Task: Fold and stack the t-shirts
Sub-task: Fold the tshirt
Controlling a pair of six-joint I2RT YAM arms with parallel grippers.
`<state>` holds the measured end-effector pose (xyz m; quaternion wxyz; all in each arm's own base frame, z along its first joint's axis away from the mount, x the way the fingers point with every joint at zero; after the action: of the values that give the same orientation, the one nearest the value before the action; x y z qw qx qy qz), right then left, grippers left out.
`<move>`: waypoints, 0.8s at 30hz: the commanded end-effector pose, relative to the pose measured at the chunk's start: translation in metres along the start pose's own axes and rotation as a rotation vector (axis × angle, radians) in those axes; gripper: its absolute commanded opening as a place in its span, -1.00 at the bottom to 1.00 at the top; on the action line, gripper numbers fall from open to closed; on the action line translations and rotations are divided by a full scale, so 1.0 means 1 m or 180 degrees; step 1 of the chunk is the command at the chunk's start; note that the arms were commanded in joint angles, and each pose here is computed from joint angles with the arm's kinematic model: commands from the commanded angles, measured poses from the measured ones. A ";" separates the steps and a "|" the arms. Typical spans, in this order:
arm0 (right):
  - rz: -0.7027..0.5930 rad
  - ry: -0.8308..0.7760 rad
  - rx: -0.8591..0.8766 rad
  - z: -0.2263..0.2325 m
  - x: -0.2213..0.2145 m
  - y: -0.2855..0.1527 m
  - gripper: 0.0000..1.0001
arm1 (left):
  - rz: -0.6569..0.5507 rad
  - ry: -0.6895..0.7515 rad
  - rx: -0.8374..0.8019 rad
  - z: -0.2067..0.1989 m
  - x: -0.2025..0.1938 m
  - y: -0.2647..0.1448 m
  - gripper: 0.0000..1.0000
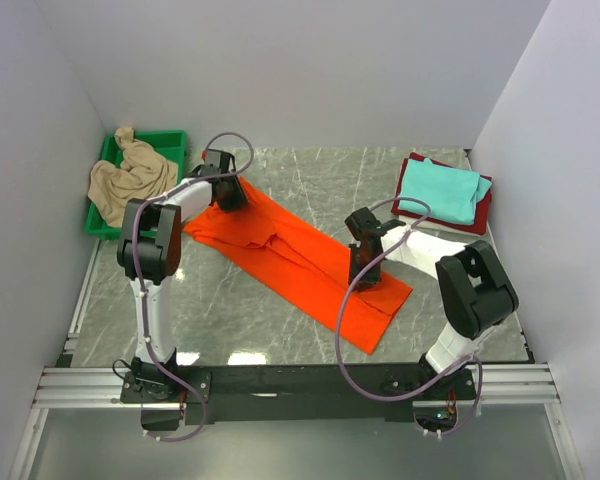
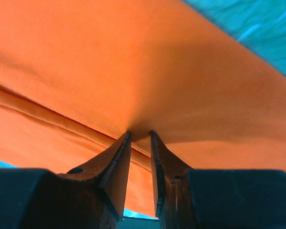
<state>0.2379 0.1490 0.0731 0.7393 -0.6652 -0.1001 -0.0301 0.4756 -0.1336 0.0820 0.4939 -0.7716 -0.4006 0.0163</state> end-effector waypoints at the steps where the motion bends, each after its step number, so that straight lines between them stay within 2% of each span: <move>1: 0.0010 -0.0019 0.0007 0.007 -0.007 -0.011 -0.39 | -0.0195 0.0148 -0.0065 -0.019 0.018 -0.023 -0.25; 6: -0.0207 -0.0226 0.0080 0.012 0.007 -0.033 -0.39 | -0.0276 0.0143 -0.0319 -0.044 0.030 -0.061 -0.25; 11: -0.0247 -0.0481 0.0073 0.009 0.007 -0.037 -0.38 | -0.0151 0.0033 -0.0386 -0.041 0.017 -0.082 -0.23; 17: -0.0145 -0.0635 0.0281 0.013 0.001 -0.024 -0.34 | 0.0256 -0.0139 -0.0314 -0.011 -0.020 -0.064 -0.27; 24: -0.0049 -0.0693 0.0501 0.021 0.000 -0.012 -0.29 | 0.0585 -0.0149 -0.0115 0.013 -0.043 -0.029 -0.34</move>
<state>0.2336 0.1637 0.0935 0.7649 -0.6181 -0.1793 0.0288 0.4249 -0.1385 0.0921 0.4756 -0.8012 -0.3578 0.0624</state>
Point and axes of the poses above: each gripper's point midway between its finger pads, its own y axis out along the fingers, its own z axis along the line the jaws close on, x = y × z, the point moved 6 cm from there along -y, back along the fingers, and after that the axes turned 14 degrees about -y, right-handed, at the moved point
